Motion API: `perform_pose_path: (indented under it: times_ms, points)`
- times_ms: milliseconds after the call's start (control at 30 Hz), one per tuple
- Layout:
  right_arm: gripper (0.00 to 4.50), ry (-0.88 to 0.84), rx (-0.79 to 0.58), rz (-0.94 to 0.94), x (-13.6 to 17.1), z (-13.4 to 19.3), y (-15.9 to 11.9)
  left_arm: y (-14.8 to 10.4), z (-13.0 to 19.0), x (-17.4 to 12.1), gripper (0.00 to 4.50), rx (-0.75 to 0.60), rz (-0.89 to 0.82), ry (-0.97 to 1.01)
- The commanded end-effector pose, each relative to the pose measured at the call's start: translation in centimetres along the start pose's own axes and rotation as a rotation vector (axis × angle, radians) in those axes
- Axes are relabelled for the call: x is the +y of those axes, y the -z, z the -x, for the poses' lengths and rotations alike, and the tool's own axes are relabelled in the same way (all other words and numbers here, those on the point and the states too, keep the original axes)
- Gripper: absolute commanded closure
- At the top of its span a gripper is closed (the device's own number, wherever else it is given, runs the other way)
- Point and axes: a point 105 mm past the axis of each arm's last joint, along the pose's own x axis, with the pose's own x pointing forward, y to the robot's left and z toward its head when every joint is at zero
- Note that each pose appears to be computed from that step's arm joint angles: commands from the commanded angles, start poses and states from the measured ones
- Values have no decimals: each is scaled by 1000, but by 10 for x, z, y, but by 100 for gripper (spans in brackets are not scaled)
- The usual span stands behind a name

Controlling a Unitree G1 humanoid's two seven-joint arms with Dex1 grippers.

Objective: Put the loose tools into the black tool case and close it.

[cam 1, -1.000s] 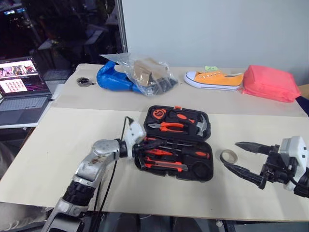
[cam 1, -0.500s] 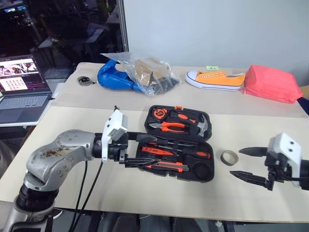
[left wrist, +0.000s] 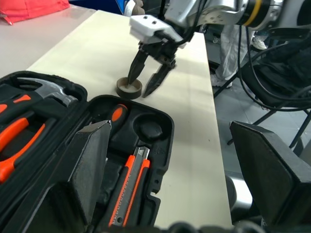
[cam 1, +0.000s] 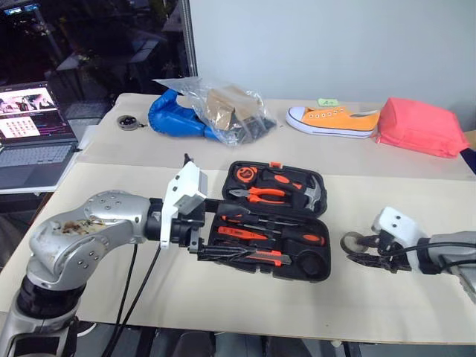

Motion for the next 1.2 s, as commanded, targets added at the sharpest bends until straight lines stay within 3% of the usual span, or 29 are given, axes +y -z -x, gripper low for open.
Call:
perform_pose_path:
  times_ms: [33,133,333,467,933,1133,1200]
  points:
    - [378,37,-17,72,-9,1,-8,-2,3,-6,30,-7,-43,-2]
    - [443,17,-56,88,-8,11,-17,1,5,-6,30,-11,-39,-10]
    - [443,-228,-177,140,42,50,-68,11,15,-5,30,6,-7,-30]
    - [443,-313,-203,196,76,25,-90,15,21,-4,30,37,-9,-37]
    - [443,-402,-46,263,103,-12,-69,12,18,-4,30,48,-28,-74]
    - [253,-383,-49,280,98,-11,-72,14,21,-1,30,47,-23,-105]
    - [253,-369,-97,265,94,-4,-80,14,22,2,30,44,-16,-124]
